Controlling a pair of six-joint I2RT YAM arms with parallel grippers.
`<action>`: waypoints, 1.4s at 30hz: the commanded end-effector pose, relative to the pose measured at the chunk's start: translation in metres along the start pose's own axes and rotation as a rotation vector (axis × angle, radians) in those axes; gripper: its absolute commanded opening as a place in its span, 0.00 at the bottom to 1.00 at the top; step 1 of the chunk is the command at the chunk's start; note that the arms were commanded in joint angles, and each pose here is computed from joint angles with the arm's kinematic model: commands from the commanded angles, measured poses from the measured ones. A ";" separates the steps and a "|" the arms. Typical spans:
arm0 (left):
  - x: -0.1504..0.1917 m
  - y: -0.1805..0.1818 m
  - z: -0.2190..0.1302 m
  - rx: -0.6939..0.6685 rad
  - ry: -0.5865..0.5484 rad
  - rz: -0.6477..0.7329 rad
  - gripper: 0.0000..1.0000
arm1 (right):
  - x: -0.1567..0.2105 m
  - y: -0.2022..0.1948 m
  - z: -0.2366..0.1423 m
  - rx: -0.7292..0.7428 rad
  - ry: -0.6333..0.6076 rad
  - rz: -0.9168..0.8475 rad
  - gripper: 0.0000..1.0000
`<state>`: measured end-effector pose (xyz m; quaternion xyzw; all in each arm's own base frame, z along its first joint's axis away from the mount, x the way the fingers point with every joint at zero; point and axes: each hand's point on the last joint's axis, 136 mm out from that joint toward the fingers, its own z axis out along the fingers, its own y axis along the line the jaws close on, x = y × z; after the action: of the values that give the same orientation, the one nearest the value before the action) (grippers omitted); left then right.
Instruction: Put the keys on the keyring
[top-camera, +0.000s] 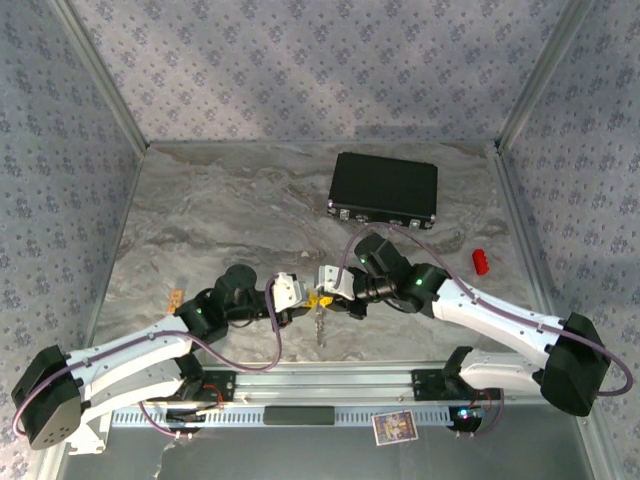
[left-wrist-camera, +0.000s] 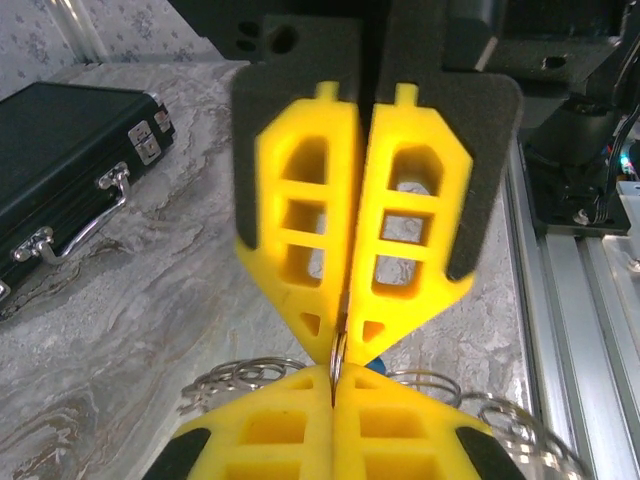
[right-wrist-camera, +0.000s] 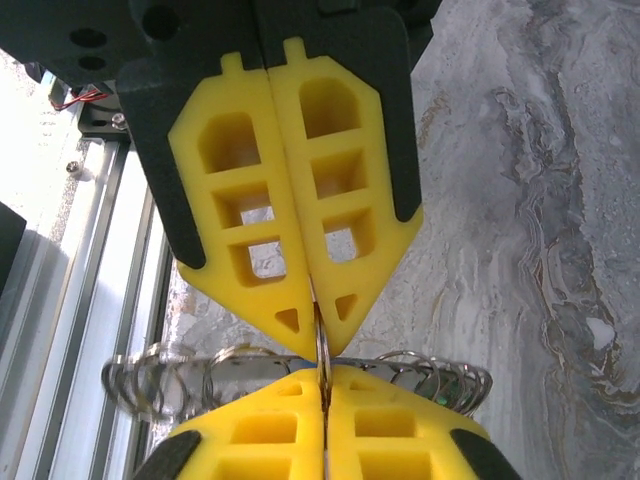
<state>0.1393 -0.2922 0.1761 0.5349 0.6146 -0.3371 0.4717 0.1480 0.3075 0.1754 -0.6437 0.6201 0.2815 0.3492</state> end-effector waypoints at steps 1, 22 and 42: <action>-0.020 0.001 -0.002 0.002 -0.073 0.019 0.00 | -0.015 -0.003 -0.010 0.019 -0.077 0.010 0.16; -0.024 -0.005 -0.010 0.000 -0.240 -0.048 0.00 | -0.007 -0.002 -0.007 0.016 -0.204 0.112 0.25; -0.014 0.000 -0.010 -0.030 -0.137 -0.022 0.20 | -0.007 0.002 -0.008 -0.023 -0.113 0.058 0.00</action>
<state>0.1340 -0.2877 0.1798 0.4887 0.5986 -0.3820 0.5069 0.1430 0.3053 0.1769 -0.5916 0.6220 0.3565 0.3688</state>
